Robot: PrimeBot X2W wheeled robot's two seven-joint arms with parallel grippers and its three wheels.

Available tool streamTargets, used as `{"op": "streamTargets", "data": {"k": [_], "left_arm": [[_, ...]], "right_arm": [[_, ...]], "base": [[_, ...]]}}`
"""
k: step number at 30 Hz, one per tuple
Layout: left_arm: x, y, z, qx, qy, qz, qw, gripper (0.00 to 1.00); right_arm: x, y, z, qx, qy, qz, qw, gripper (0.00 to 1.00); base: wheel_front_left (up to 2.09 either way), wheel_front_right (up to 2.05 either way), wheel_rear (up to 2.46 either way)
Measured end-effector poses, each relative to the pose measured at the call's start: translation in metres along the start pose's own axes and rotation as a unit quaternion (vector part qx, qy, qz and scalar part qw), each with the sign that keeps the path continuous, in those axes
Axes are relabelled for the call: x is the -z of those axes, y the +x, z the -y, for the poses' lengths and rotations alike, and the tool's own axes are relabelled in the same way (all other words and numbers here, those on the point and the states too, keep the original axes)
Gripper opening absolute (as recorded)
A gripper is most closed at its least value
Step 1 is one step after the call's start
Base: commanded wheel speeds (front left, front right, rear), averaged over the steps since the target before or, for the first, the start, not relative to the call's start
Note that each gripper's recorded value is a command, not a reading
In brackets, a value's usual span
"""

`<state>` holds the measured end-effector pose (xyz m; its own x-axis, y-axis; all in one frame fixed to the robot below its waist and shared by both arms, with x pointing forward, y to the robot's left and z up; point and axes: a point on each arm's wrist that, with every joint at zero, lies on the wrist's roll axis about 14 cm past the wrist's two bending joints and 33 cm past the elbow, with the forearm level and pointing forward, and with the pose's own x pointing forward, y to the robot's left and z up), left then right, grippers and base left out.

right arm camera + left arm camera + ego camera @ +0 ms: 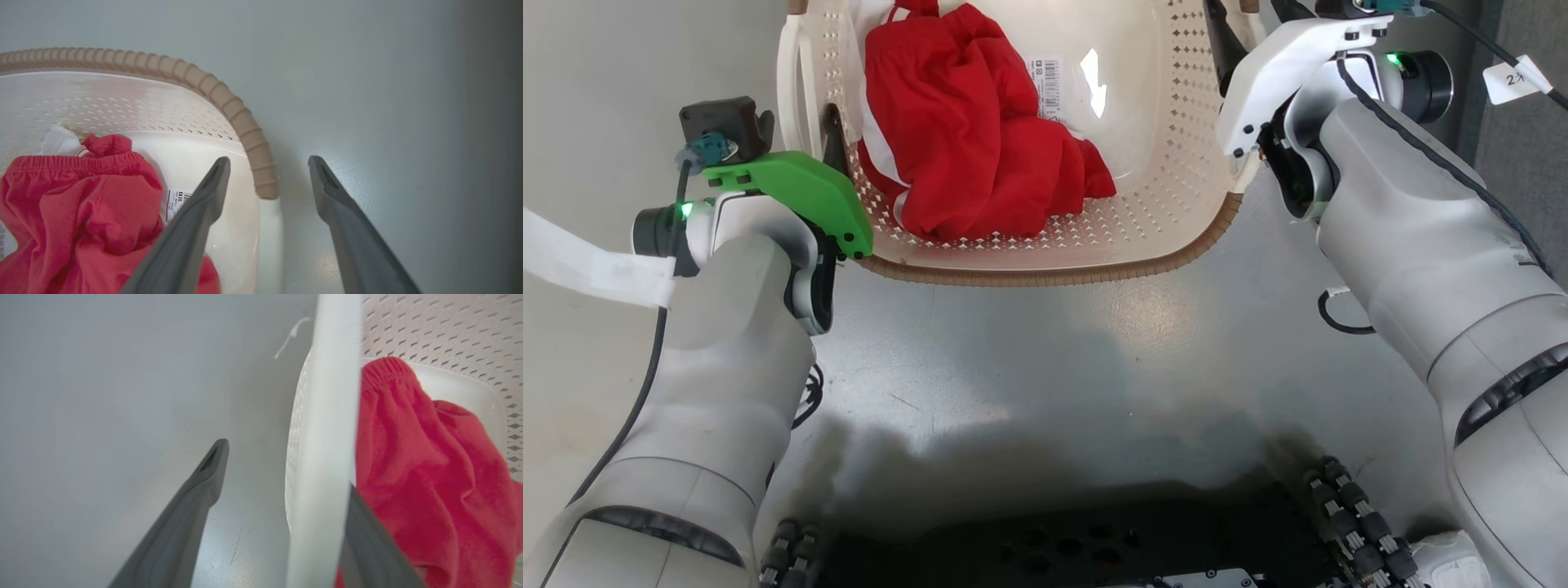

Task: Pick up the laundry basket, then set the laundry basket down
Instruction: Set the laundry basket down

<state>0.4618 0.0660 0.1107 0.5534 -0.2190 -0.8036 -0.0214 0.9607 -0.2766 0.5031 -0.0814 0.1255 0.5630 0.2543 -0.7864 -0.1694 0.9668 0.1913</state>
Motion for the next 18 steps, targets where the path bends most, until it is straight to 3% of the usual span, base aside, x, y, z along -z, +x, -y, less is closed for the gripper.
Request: {"op": "streamTargets", "data": {"k": [18], "left_arm": [[-0.041,-0.018,0.007,0.003,-0.001,0.048,0.999,1.00]], "right_arm": [[-0.040,-0.020,0.005,0.015,-0.020,0.045,0.999,1.00]], "base": [[0.00,0.00,0.00]]}}
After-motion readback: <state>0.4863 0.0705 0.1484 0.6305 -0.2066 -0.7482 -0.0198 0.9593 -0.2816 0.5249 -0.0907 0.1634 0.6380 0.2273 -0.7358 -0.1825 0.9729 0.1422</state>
